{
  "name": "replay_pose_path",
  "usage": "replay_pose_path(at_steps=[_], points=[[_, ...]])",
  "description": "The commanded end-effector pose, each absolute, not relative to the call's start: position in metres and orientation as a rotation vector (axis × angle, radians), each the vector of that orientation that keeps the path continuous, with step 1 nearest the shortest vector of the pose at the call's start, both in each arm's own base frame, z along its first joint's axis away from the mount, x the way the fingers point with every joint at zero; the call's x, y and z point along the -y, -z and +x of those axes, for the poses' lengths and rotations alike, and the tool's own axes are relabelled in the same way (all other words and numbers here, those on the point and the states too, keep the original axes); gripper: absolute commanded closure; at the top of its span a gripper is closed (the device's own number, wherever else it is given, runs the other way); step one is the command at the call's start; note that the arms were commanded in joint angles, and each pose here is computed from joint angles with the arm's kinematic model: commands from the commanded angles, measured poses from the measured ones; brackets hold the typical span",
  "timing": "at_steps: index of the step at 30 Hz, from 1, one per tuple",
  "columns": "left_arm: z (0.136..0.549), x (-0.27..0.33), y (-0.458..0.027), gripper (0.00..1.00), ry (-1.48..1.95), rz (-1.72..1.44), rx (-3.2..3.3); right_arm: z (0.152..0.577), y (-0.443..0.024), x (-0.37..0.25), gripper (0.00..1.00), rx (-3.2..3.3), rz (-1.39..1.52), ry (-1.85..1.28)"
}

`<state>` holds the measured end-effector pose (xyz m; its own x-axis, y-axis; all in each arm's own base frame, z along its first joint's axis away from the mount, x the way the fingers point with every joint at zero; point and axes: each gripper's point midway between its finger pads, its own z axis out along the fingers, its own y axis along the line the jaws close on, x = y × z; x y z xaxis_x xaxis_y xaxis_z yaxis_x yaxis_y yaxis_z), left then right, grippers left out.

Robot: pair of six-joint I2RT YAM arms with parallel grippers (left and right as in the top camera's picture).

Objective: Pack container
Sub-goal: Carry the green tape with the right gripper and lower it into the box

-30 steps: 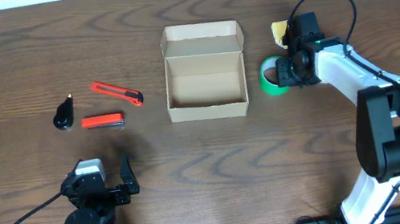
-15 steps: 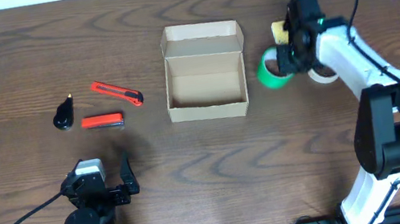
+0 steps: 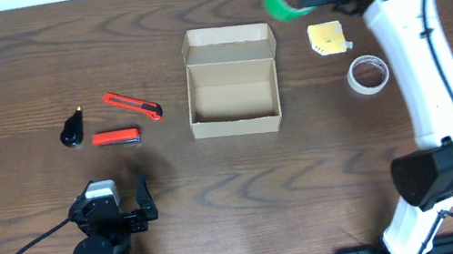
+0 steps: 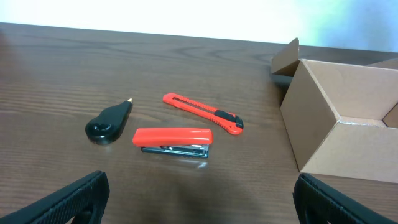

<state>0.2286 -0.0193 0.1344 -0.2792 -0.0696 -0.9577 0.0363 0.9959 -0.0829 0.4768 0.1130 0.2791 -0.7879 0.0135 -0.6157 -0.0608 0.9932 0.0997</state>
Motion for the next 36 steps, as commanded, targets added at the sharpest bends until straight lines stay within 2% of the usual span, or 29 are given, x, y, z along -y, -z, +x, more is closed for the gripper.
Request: replay_pose_path(at_steps=[1,6,13,21,36], points=[[0.229,0.017,-0.123,0.05,0.076,-0.012,-1.872,0.466,-0.261,-0.168,0.99,-2.521,-0.075,-0.217],[0.229,0.017,-0.123,0.05,0.076,-0.012,-1.872,0.451,-0.208,-0.210,0.99,-2.652,-0.026,-0.145],[0.229,0.017,-0.123,0.05,0.076,-0.012,-1.873,0.419,-0.145,-0.232,0.99,-2.853,0.114,-0.046],[0.229,0.017,-0.123,0.05,0.076,-0.012,-1.873,0.419,-0.129,-0.232,0.99,-2.855,0.293,-0.005],[0.229,0.017,-0.123,0.05,0.076,-0.012,-1.873,0.396,-0.104,-0.241,0.99,-2.909,0.368,0.043]])
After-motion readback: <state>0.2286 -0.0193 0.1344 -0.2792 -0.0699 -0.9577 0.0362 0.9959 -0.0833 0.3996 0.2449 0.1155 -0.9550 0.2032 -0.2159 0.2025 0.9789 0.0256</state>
